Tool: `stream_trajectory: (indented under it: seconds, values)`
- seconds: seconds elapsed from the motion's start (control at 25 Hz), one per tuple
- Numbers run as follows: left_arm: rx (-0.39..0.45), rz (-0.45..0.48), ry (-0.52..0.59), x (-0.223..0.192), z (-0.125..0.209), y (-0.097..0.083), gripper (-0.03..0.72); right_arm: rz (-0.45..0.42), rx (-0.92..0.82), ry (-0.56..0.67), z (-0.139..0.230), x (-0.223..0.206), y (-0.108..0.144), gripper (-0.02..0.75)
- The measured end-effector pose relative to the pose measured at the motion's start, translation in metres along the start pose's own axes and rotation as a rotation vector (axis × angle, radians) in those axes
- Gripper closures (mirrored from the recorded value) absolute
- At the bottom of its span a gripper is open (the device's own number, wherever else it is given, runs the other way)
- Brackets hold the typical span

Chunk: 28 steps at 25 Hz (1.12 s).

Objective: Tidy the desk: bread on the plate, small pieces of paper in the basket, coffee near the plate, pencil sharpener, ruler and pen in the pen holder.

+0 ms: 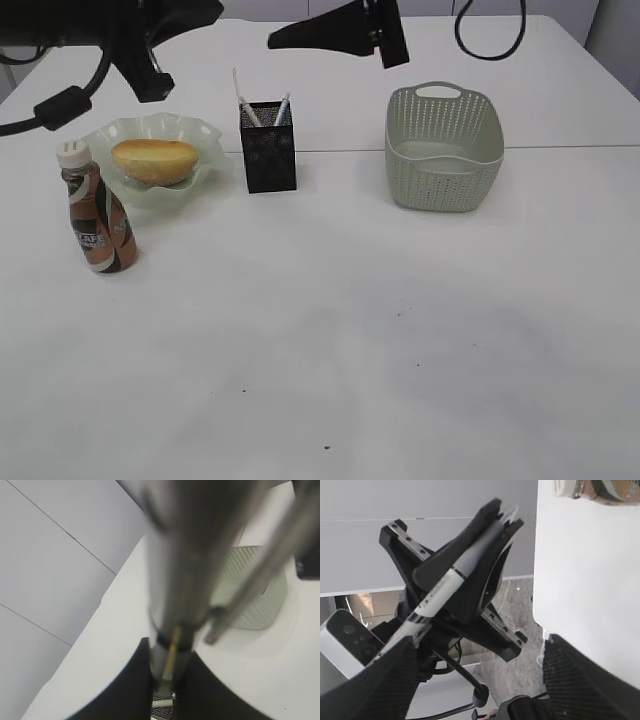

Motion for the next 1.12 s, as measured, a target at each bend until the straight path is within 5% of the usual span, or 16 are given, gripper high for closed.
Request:
stream_trajectory:
  seconds: [0.28,0.52,0.8,1.12]
  values:
    - [0.131,-0.037,0.016,0.0,0.003,0.006,0.621,0.09,0.118,-0.08,-0.024,0.033,-0.025,0.164]
    - [0.227,-0.046,0.017,0.0,0.003,0.008,0.621,0.334,0.289,-0.088,-0.033,0.047,-0.066,0.164]
    - [0.474,-0.098,-0.009,-0.006,-0.007,0.028,0.621,0.609,0.422,-0.009,-0.033,0.067,-0.108,0.164]
    - [0.666,-0.108,-0.037,-0.019,-0.011,0.038,0.621,0.685,0.453,0.015,-0.033,0.074,-0.118,0.164]
Point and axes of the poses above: a point on each arm's last joint axis where the gripper is mounted, x pointing back along that axis away from the gripper, y along the wrist's bending axis when the last joint is at zero, z = x × y, the point moved 8 cm from there along -x, pointing out along that axis toward the gripper, and after that the axes turned 6 degrees about x, right-handed, at the moved point
